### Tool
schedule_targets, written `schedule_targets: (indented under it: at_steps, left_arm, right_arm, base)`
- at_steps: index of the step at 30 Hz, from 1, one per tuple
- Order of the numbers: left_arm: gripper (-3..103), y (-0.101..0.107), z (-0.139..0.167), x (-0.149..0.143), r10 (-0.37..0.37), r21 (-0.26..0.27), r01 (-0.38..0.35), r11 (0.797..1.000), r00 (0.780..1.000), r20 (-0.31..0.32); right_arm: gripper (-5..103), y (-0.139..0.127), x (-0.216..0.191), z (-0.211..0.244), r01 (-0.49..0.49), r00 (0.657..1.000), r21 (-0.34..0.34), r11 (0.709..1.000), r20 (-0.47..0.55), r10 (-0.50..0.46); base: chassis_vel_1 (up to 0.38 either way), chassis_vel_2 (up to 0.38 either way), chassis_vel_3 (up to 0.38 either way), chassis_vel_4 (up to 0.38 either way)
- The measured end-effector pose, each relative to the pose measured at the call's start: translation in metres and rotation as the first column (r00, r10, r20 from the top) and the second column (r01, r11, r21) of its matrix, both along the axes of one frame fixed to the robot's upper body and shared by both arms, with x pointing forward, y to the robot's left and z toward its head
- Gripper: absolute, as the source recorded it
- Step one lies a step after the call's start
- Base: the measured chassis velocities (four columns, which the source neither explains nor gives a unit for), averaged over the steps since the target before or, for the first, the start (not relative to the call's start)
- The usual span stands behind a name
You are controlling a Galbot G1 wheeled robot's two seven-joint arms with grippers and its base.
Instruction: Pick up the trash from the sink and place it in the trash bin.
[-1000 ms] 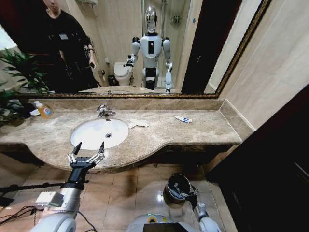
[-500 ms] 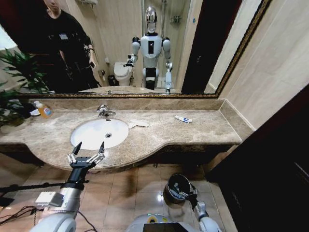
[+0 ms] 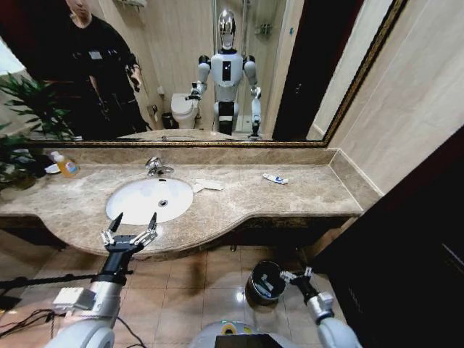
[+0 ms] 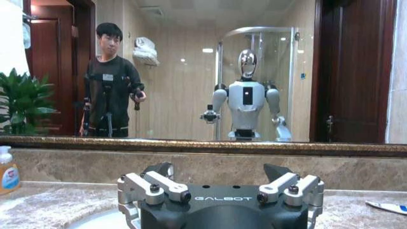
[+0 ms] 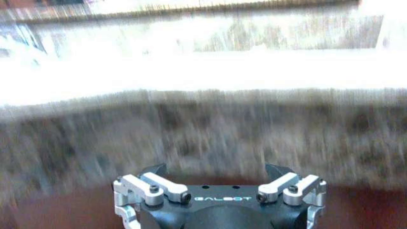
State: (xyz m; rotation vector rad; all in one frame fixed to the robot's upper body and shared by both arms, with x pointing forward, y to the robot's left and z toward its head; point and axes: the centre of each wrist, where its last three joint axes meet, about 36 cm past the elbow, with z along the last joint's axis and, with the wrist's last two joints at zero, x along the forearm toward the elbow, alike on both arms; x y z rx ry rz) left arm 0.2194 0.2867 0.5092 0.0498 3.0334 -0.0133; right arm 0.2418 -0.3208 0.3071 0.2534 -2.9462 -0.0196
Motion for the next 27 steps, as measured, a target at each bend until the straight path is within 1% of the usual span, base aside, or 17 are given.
schedule_targets:
  at_steps: [1,4,6,7,8,9,10,12,14,16,17,20,21,23,24,26,27]
  left_arm:
    - [100,0.000,0.000,0.000,0.000,0.000,0.000,1.000,1.000,0.000]
    - [100,0.000,0.000,0.000,0.000,0.000,0.000,1.000,1.000,0.000]
    - [100,0.000,0.000,0.000,0.000,0.000,0.000,1.000,1.000,0.000]
    - [100,0.000,0.000,0.000,0.000,0.000,0.000,1.000,1.000,0.000]
    - [100,0.000,0.000,0.000,0.000,0.000,0.000,1.000,1.000,0.000]
    - [100,0.000,0.000,0.000,0.000,0.000,0.000,1.000,1.000,0.000]
    - [100,0.000,0.000,0.000,0.000,0.000,0.000,1.000,1.000,0.000]
    - [100,0.000,0.000,0.000,0.000,0.000,0.000,1.000,1.000,0.000]
    - [100,0.000,0.000,0.000,0.000,0.000,0.000,1.000,1.000,0.000]
    - [100,0.000,0.000,0.000,0.000,0.000,0.000,1.000,1.000,0.000]
    - [100,0.000,0.000,0.000,0.000,0.000,0.000,1.000,1.000,0.000]
    - [100,0.000,0.000,0.000,0.000,0.000,0.000,1.000,1.000,0.000]
    - [100,0.000,0.000,0.000,0.000,0.000,0.000,1.000,1.000,0.000]
    - [100,0.000,0.000,0.000,0.000,0.000,0.000,1.000,1.000,0.000]
    - [100,0.000,0.000,0.000,0.000,0.000,0.000,1.000,1.000,0.000]
    - [100,0.000,0.000,0.000,0.000,0.000,0.000,1.000,1.000,0.000]
    - [100,0.000,0.000,0.000,0.000,0.000,0.000,1.000,1.000,0.000]
  right_arm:
    - [100,0.000,0.000,0.000,0.000,1.000,0.000,1.000,0.000,0.000]
    - [100,0.014,0.013,0.049,-0.061,0.995,0.015,0.998,0.077,0.060]
    - [100,0.016,0.016,0.054,-0.070,0.994,0.016,0.997,0.085,0.068]
    - [100,0.025,0.030,0.074,-0.108,0.988,0.021,0.994,0.113,0.105]
    - [100,0.029,0.040,0.083,-0.132,0.984,0.022,0.991,0.120,0.129]
    - [100,0.029,0.040,0.083,-0.132,0.984,0.022,0.991,0.120,0.129]
    - [100,0.033,0.051,0.090,-0.158,0.981,0.021,0.987,0.120,0.155]
    - [100,0.041,0.080,0.106,-0.238,0.964,0.007,0.971,0.121,0.235]
    - [100,0.042,0.086,0.107,-0.257,0.960,0.004,0.966,0.117,0.255]
    - [100,0.045,0.112,0.113,-0.329,0.938,-0.012,0.944,0.108,0.329]
    - [100,0.045,0.112,0.113,-0.329,0.938,-0.012,0.944,0.108,0.329]
    - [100,0.060,0.155,0.119,-0.395,0.910,-0.030,0.918,0.121,0.395]
    - [100,0.060,0.155,0.119,-0.395,0.910,-0.030,0.918,0.121,0.395]
    - [100,0.071,0.179,0.119,-0.426,0.896,-0.039,0.904,0.118,0.427]
    - [100,0.071,0.179,0.119,-0.426,0.896,-0.039,0.904,0.118,0.427]
    - [100,0.078,0.196,0.118,-0.449,0.886,-0.042,0.893,0.109,0.450]
    - [100,0.084,0.209,0.115,-0.469,0.877,-0.046,0.882,0.095,0.471]
  base:
    - [0.000,0.000,0.000,0.000]
    - [0.000,0.000,0.000,0.000]
    - [0.000,0.000,0.000,0.000]
    - [0.000,0.000,0.000,0.000]
    - [0.000,0.000,0.000,0.000]
    - [0.000,0.000,0.000,0.000]
    - [0.000,0.000,0.000,0.000]
    - [0.000,0.000,0.000,0.000]
    - [0.000,0.000,0.000,0.000]
    - [0.000,0.000,0.000,0.000]
    - [0.000,0.000,0.000,0.000]
    - [0.000,0.000,0.000,0.000]
    - [0.000,0.000,0.000,0.000]
    - [0.000,0.000,0.000,0.000]
    - [0.000,0.000,0.000,0.000]
    - [0.000,0.000,0.000,0.000]
    - [0.000,0.000,0.000,0.000]
